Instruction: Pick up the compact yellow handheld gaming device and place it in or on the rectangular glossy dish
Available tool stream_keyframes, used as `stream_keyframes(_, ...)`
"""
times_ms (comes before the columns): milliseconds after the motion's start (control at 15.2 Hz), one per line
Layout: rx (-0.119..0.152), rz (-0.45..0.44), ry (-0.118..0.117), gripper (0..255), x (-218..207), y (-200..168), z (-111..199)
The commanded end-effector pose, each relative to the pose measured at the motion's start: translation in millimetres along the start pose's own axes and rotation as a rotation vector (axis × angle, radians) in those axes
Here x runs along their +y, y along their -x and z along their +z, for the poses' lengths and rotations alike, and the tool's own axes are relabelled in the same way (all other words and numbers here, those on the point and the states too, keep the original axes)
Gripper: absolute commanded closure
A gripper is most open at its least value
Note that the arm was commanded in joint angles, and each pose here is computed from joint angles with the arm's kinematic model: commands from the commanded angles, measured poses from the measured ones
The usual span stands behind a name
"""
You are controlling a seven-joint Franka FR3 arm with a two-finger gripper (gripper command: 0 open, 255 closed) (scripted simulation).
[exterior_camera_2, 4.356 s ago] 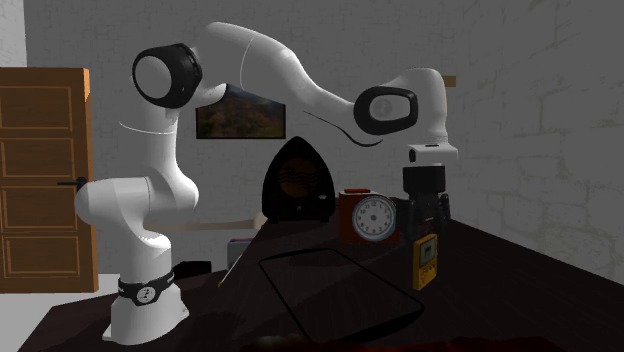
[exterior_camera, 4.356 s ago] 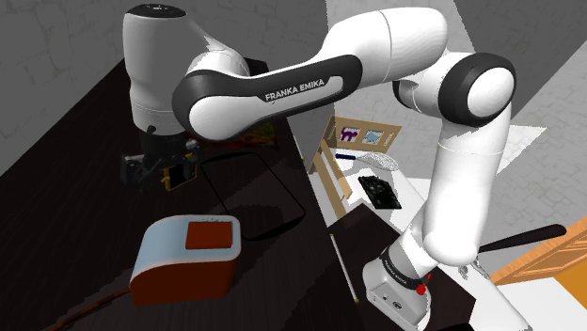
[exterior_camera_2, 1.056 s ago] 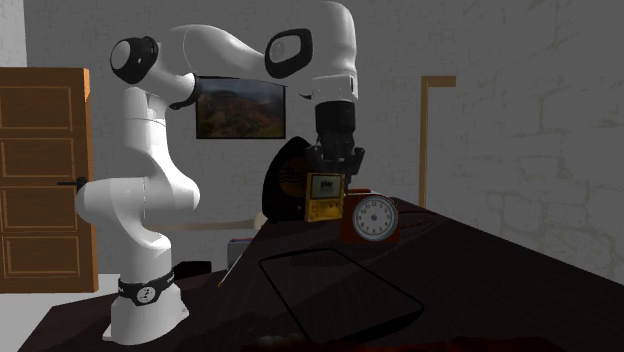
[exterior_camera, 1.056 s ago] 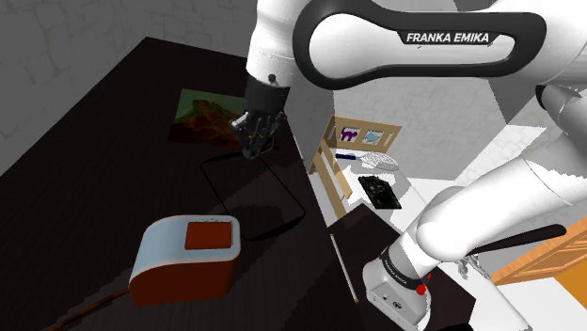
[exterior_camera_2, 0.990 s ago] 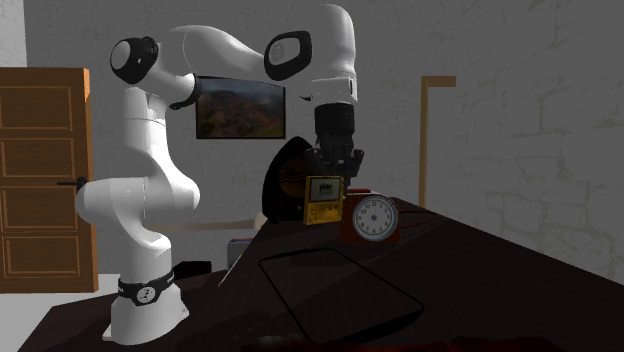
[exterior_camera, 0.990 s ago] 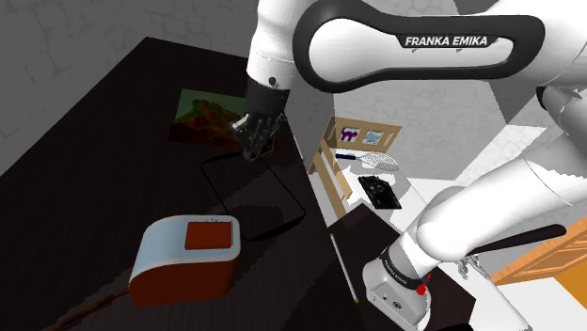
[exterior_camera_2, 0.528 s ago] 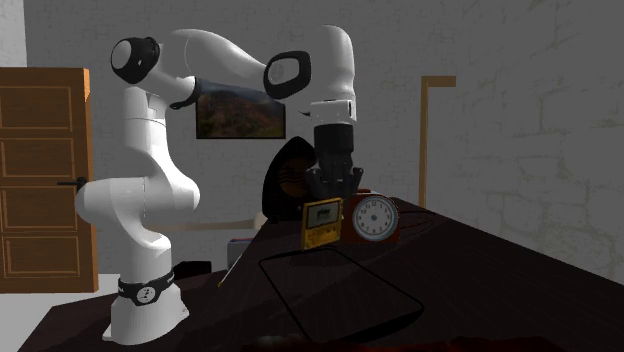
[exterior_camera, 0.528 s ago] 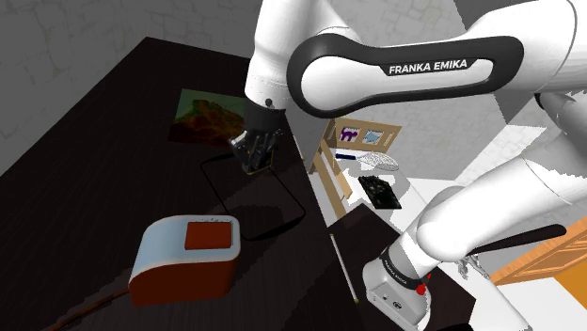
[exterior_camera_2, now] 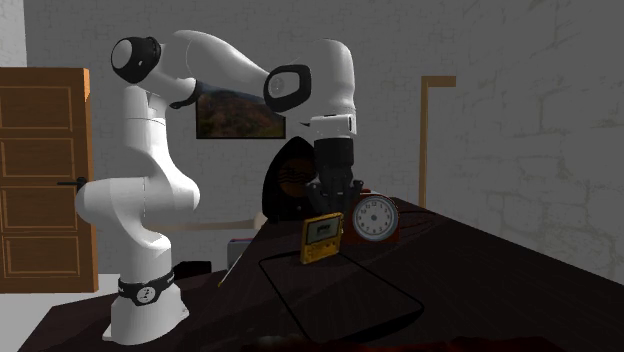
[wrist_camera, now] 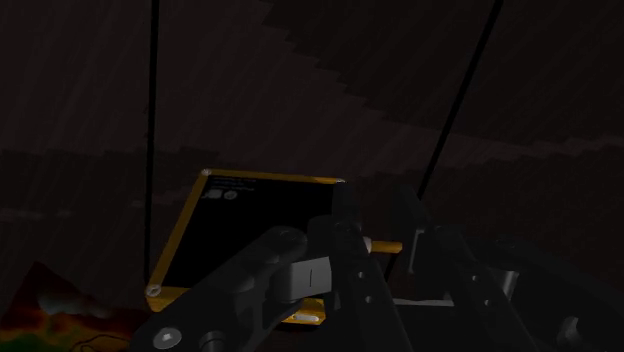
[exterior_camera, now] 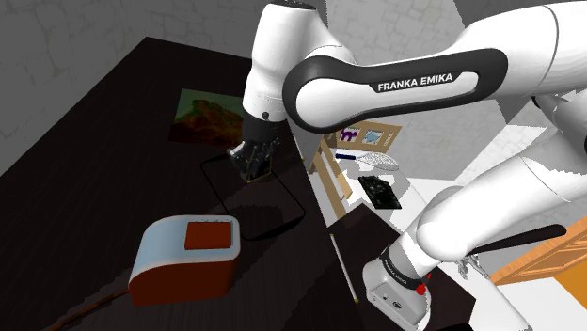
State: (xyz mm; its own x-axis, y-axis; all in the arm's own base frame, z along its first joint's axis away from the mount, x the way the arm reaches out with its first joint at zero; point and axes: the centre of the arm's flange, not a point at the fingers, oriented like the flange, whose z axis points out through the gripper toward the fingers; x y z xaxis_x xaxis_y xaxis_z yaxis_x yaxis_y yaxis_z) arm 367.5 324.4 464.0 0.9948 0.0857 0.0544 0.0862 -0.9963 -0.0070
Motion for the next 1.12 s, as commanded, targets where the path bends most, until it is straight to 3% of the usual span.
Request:
stream_keyframes(0,0.000,0.000,0.000,255,0,0,0)
stream_keyframes(132,0.000,0.000,0.000,255,0,0,0)
stream_keyframes(198,0.000,0.000,0.000,0,0,0,0)
stream_keyframes(528,0.000,0.000,0.000,0,0,0,0)
stream_keyframes(792,0.000,0.000,0.000,0,0,0,-50)
stream_keyframes(1056,0.000,0.000,0.000,0,0,0,-50)
